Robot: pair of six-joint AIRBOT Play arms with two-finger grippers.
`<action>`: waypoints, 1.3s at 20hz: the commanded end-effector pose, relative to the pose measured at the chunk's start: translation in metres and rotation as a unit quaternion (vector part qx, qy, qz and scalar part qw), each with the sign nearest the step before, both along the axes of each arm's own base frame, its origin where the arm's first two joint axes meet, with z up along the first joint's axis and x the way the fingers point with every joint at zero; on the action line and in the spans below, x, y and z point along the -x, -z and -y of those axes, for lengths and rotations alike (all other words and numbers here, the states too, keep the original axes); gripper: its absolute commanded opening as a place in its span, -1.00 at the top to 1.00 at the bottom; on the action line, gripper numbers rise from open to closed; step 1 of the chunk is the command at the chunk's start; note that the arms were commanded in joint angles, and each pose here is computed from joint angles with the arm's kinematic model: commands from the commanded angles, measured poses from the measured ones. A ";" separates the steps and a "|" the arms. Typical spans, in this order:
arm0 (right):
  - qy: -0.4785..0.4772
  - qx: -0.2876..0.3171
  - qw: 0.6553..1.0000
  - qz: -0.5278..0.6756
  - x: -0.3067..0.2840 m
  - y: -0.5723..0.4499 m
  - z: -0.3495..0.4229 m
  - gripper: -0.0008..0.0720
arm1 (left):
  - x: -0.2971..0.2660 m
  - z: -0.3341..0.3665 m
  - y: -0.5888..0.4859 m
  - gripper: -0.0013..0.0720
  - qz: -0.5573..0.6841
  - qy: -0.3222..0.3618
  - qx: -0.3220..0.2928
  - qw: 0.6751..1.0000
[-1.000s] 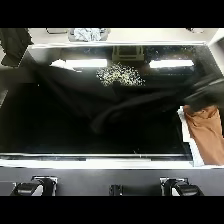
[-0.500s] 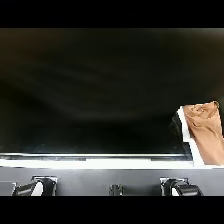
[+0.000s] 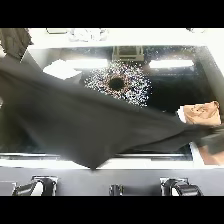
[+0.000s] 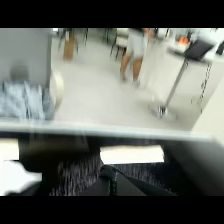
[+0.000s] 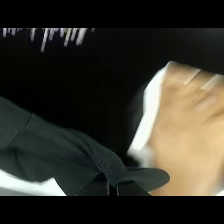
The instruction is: Fold the shirts.
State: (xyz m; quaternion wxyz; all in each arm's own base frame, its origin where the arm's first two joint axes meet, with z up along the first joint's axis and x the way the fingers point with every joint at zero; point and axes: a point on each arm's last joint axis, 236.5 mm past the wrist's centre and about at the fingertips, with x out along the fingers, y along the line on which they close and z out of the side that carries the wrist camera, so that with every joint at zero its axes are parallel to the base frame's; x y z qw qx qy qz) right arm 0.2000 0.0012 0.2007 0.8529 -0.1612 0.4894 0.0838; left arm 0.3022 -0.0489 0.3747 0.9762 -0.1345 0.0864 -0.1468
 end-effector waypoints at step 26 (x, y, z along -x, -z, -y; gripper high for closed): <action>0.104 -0.077 0.991 0.012 -0.231 0.117 0.096 -0.87 | -0.123 -0.086 0.308 -0.62 -0.497 0.002 0.029 0.867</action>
